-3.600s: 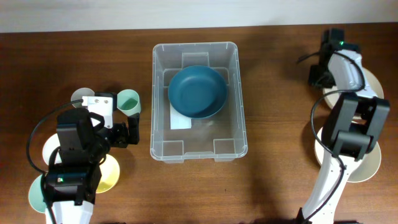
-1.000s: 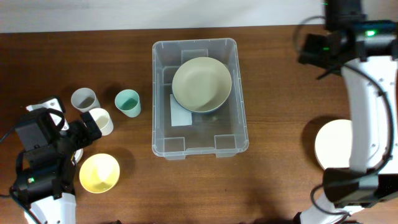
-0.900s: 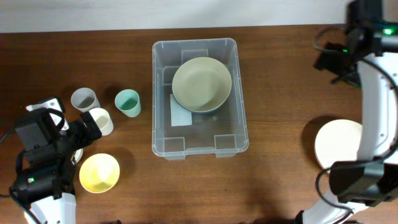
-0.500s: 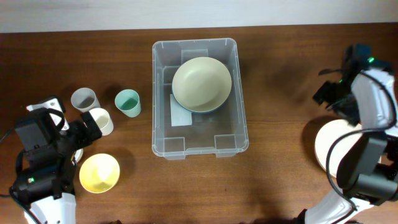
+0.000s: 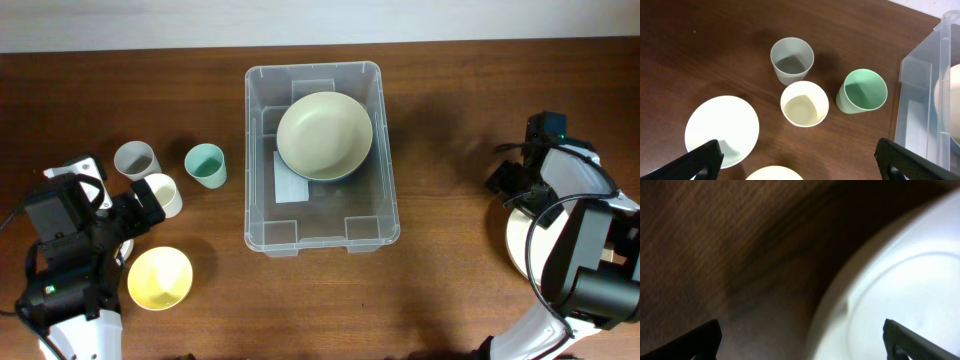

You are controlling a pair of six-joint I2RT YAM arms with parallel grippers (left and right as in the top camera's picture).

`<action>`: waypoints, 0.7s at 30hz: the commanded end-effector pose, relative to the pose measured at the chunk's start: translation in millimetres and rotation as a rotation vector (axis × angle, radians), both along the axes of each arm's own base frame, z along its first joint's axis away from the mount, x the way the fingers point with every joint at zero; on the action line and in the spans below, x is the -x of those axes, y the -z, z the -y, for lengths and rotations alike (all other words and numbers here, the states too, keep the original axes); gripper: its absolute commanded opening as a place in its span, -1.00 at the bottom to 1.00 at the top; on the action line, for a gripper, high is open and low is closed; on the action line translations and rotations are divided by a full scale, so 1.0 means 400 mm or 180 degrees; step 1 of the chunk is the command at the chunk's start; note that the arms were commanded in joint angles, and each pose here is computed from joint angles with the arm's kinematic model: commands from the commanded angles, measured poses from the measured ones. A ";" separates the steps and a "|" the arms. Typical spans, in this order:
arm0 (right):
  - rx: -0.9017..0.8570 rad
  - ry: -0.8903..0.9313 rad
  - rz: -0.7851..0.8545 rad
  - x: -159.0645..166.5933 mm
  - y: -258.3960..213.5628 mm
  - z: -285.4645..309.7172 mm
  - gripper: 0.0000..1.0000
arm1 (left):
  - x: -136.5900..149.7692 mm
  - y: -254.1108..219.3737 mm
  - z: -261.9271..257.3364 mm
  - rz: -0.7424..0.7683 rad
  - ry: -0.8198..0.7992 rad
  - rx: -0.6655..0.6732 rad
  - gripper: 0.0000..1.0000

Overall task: Pack container
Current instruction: 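Move the right gripper to the second cream bowl and grasp its rim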

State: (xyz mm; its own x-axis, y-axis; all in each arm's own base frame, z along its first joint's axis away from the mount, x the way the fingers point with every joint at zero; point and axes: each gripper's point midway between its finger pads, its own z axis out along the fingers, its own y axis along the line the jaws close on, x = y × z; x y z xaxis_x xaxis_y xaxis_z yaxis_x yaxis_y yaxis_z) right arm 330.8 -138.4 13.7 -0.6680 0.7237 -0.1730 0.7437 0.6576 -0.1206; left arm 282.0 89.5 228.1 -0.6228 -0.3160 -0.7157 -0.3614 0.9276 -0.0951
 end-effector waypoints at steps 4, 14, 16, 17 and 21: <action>0.0086 0.0028 -0.0059 0.020 0.018 0.005 0.73 | -0.004 -0.016 0.001 0.0063 -0.0011 0.0044 0.99; 0.0072 0.0028 -0.0104 0.032 0.027 0.002 0.07 | -0.004 -0.016 0.001 0.0062 -0.0011 0.0044 0.99; 0.0072 0.0029 -0.0104 0.032 0.027 0.002 -0.03 | -0.004 -0.016 0.001 0.0062 -0.0011 0.0045 0.99; 0.0071 0.0028 -0.0105 0.033 0.027 0.001 -0.10 | -0.004 -0.016 0.001 0.0061 -0.0011 0.0045 0.99; 0.0070 0.0028 -0.0105 0.033 0.027 0.001 -0.40 | -0.004 -0.016 0.001 0.0062 -0.0011 0.0045 0.99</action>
